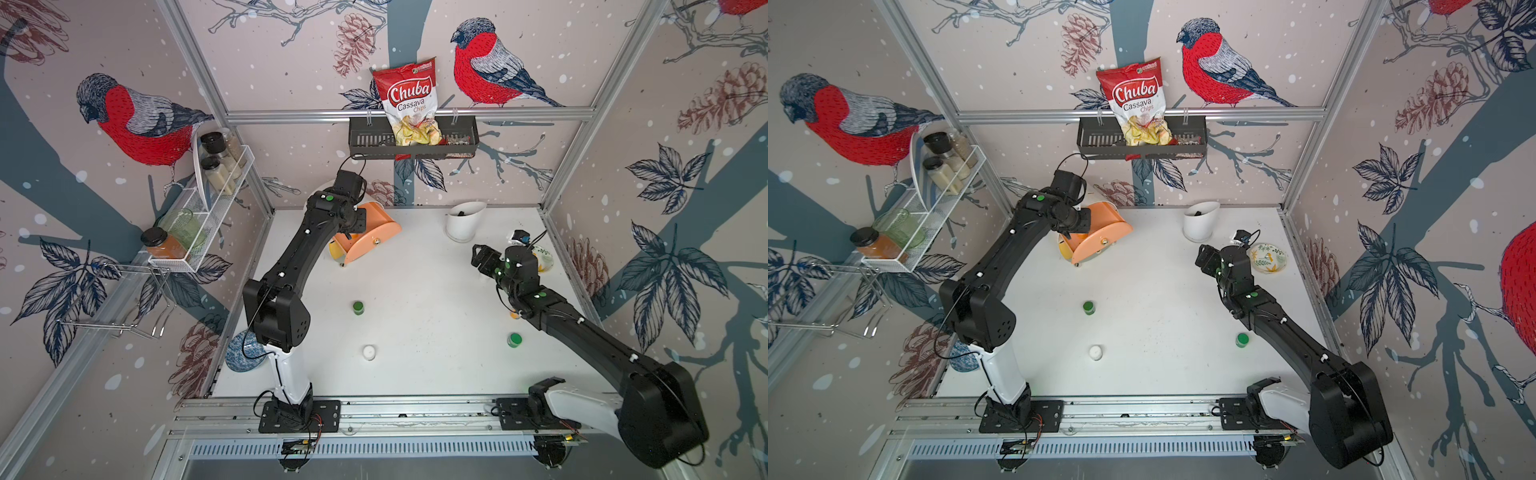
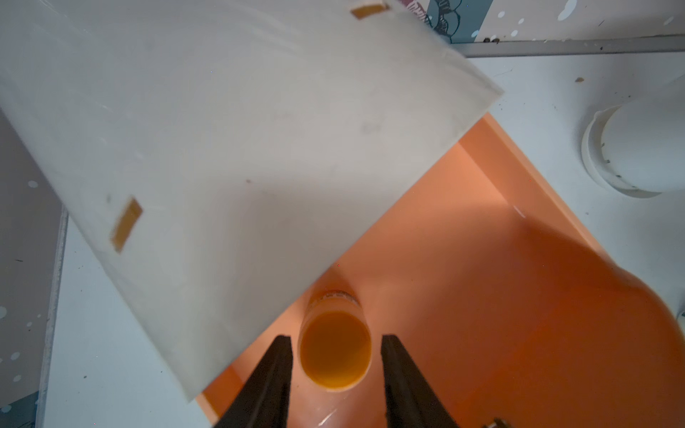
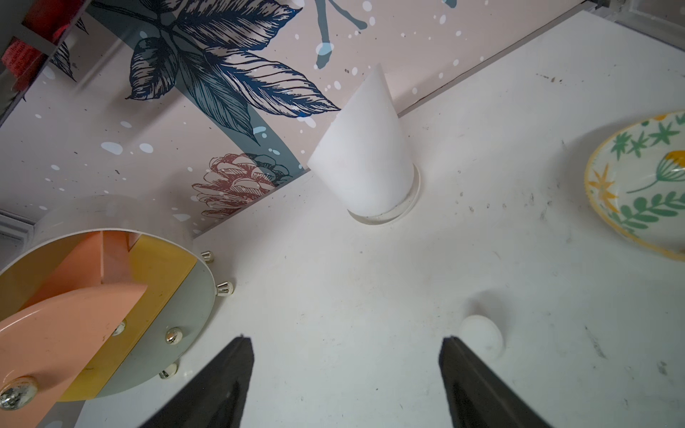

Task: Put the paint cans in the drawer according to color
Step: Place the paint can in the drawer, then pick up the paint can at the center of the board.

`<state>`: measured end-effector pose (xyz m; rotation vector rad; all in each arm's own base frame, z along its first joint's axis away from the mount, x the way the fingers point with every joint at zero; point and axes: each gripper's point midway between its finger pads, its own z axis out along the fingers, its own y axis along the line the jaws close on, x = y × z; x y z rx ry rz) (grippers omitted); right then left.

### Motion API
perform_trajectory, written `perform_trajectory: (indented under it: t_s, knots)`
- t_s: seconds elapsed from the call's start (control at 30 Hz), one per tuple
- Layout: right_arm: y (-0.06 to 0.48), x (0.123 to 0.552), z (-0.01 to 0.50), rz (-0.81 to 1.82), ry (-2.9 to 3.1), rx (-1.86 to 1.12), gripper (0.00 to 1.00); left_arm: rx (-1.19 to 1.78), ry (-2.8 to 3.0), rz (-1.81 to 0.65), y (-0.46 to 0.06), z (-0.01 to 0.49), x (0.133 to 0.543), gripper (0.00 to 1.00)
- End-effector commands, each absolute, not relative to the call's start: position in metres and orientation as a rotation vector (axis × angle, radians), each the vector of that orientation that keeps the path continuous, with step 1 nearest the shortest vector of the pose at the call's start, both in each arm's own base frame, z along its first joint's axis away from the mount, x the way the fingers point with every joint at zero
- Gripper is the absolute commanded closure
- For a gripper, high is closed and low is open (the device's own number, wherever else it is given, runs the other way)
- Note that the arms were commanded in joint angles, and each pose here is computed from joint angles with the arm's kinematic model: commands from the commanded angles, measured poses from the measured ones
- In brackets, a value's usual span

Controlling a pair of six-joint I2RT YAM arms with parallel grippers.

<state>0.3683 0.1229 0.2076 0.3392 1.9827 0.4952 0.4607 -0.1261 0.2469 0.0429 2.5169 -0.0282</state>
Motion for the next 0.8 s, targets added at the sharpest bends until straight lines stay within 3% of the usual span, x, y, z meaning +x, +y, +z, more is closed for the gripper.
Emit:
perform_trajectory:
  t_s: [0.0, 0.23, 0.43, 0.5, 0.77]
  knots:
    - [0.116, 0.366, 0.211, 0.438, 2.008, 0.317, 0.15, 0.035, 2.518, -0.038, -0.123, 0.258, 0.456, 0.55]
    - [0.081, 0.351, 0.223, 0.342, 2.045, 0.369, 0.12, 0.043, 2.427, -0.124, -0.128, 0.308, 0.447, 0.54]
    - [0.015, 0.321, 0.2, 0.146, 2.153, 0.556, 0.1, 0.056, 2.242, -0.166, -0.138, 0.372, 0.427, 0.49]
    - [-0.008, 0.308, 0.188, 0.078, 2.185, 0.665, 0.09, 0.088, 2.157, -0.135, -0.154, 0.393, 0.415, 0.43]
    - [-0.036, 0.289, 0.137, 0.085, 2.267, 0.868, 0.13, 0.271, 1.907, -0.27, -0.239, 0.417, 0.356, 0.39]
